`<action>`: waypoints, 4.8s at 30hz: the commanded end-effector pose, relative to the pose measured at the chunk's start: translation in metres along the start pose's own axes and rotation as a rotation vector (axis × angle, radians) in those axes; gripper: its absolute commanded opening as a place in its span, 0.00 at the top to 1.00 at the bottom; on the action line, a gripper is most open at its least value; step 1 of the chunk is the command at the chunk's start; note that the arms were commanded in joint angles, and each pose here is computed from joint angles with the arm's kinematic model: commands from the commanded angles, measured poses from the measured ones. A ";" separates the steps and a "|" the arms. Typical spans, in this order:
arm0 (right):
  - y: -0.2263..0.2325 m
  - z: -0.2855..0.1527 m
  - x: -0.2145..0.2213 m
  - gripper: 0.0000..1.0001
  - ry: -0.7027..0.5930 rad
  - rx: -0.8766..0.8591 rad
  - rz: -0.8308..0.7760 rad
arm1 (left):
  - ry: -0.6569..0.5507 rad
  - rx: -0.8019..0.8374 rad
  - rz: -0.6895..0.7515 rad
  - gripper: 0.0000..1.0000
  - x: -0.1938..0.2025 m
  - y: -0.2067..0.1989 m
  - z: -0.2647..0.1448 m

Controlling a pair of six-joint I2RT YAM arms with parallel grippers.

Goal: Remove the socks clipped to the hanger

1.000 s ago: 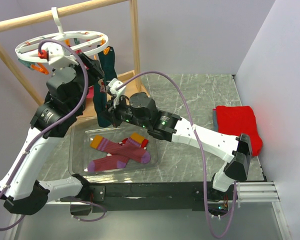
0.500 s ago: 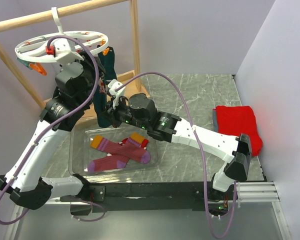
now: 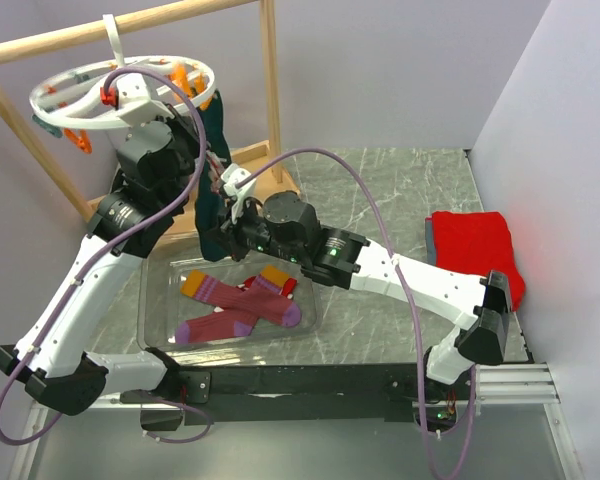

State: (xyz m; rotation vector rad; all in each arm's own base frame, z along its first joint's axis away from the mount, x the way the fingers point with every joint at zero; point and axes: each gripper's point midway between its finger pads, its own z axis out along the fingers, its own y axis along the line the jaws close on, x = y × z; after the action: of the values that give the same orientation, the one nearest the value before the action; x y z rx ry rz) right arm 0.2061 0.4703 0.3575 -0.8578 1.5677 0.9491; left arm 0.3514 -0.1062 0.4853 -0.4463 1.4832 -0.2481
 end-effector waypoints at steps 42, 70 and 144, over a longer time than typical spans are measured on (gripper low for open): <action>-0.055 -0.038 0.139 0.94 0.218 -0.233 0.888 | 0.171 0.530 -0.201 0.16 0.005 0.010 -0.155; 0.003 0.031 0.227 0.00 0.396 -0.024 0.882 | 0.131 0.478 -0.180 0.11 -0.005 0.047 -0.181; -0.144 0.039 -0.149 0.06 -0.392 -0.224 -0.078 | 0.191 0.172 -0.294 0.12 0.111 0.155 -0.187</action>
State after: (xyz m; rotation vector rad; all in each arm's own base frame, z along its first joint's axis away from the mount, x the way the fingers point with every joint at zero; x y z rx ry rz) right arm 0.3670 0.4396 0.4996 -0.7941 1.0240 1.1341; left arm 0.1629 -0.0403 0.3100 -0.5059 1.5776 -0.6301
